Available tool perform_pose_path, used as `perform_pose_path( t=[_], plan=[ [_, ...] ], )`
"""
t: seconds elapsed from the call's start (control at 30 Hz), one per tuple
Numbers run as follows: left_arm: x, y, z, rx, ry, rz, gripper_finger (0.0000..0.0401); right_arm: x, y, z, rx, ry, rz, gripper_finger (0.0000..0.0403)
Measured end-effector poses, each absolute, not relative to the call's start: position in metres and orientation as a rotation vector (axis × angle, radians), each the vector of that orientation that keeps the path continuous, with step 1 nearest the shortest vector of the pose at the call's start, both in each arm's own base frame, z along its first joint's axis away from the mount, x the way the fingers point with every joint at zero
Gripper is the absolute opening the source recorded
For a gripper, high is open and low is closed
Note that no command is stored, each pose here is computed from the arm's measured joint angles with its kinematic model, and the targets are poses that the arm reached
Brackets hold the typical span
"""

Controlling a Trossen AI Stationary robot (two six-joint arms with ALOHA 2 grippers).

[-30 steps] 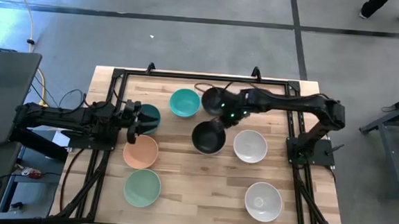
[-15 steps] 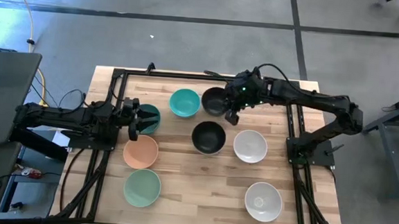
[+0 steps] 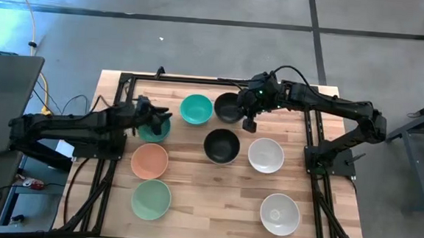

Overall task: Nest bowls inside each other
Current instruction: Stack the blue bowl on top of the black bowl

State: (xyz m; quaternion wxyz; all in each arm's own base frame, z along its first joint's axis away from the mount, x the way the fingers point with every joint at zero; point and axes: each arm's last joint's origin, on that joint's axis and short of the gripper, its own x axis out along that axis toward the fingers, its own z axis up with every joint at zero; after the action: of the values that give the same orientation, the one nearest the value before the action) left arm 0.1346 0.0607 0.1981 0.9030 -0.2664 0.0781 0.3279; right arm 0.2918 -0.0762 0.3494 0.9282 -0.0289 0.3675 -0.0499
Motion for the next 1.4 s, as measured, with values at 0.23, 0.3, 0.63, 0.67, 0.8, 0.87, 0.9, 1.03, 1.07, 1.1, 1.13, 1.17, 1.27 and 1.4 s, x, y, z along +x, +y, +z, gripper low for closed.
perform_pose_path(
  t=[0.23, 0.3, 0.63, 0.67, 0.8, 0.87, 0.9, 1.03, 1.07, 1.1, 1.13, 1.17, 1.27, 1.4],
  plan=[
    [0.153, 0.097, 0.217, -0.534, 0.298, 0.695, 0.0165, 0.293, -0.080, 0.364, -0.033, 0.592, 0.010, 0.0000],
    [0.157, 0.110, 0.223, -0.512, 0.351, 0.695, 0.0165, 0.290, -0.080, 0.371, -0.017, 0.535, 0.045, 0.0000],
    [0.167, 0.164, 0.218, -0.500, 0.599, 0.608, 0.0165, 0.256, -0.089, 0.391, 0.060, 0.508, -0.055, 0.0000],
    [0.168, 0.169, 0.216, -0.516, 0.616, 0.608, 0.0165, 0.253, -0.090, 0.392, 0.068, 0.512, -0.077, 0.0000],
    [0.167, 0.187, 0.207, -0.645, 0.686, 0.649, 0.0165, 0.243, -0.091, 0.395, 0.089, 0.533, -0.141, 0.0000],
    [0.168, 0.195, 0.203, -0.709, 0.720, 0.673, 0.0165, 0.242, -0.090, 0.395, 0.097, 0.539, -0.145, 0.0000],
    [0.170, 0.198, 0.202, -0.731, 0.737, 0.681, 0.0165, 0.241, -0.090, 0.395, 0.097, 0.537, -0.145, 0.0000],
    [0.180, 0.208, 0.206, -0.776, 0.766, 0.684, 0.0165, 0.240, -0.089, 0.396, 0.097, 0.541, -0.145, 0.0000],
    [0.183, 0.209, 0.208, -0.778, 0.774, 0.680, 0.0165, 0.240, -0.089, 0.396, 0.098, 0.543, -0.145, 0.0000],
    [0.186, 0.212, 0.210, -0.774, 0.774, 0.676, 0.0165, 0.240, -0.089, 0.396, 0.097, 0.542, -0.144, 0.0000],
    [0.190, 0.214, 0.213, -0.770, 0.772, 0.672, 0.0165, 0.240, -0.089, 0.396, 0.094, 0.541, -0.144, 0.0000],
    [0.193, 0.216, 0.215, -0.770, 0.777, 0.671, 0.0165, 0.240, -0.089, 0.396, 0.090, 0.541, -0.142, 0.0000],
    [0.200, 0.222, 0.220, -0.766, 0.824, 0.685, 0.0165, 0.240, -0.089, 0.396, 0.088, 0.542, -0.141, 0.0000],
    [0.209, 0.228, 0.224, -0.738, 0.930, 0.705, 0.0165, 0.240, -0.089, 0.396, 0.092, 0.540, -0.125, 0.0000]
  ],
)
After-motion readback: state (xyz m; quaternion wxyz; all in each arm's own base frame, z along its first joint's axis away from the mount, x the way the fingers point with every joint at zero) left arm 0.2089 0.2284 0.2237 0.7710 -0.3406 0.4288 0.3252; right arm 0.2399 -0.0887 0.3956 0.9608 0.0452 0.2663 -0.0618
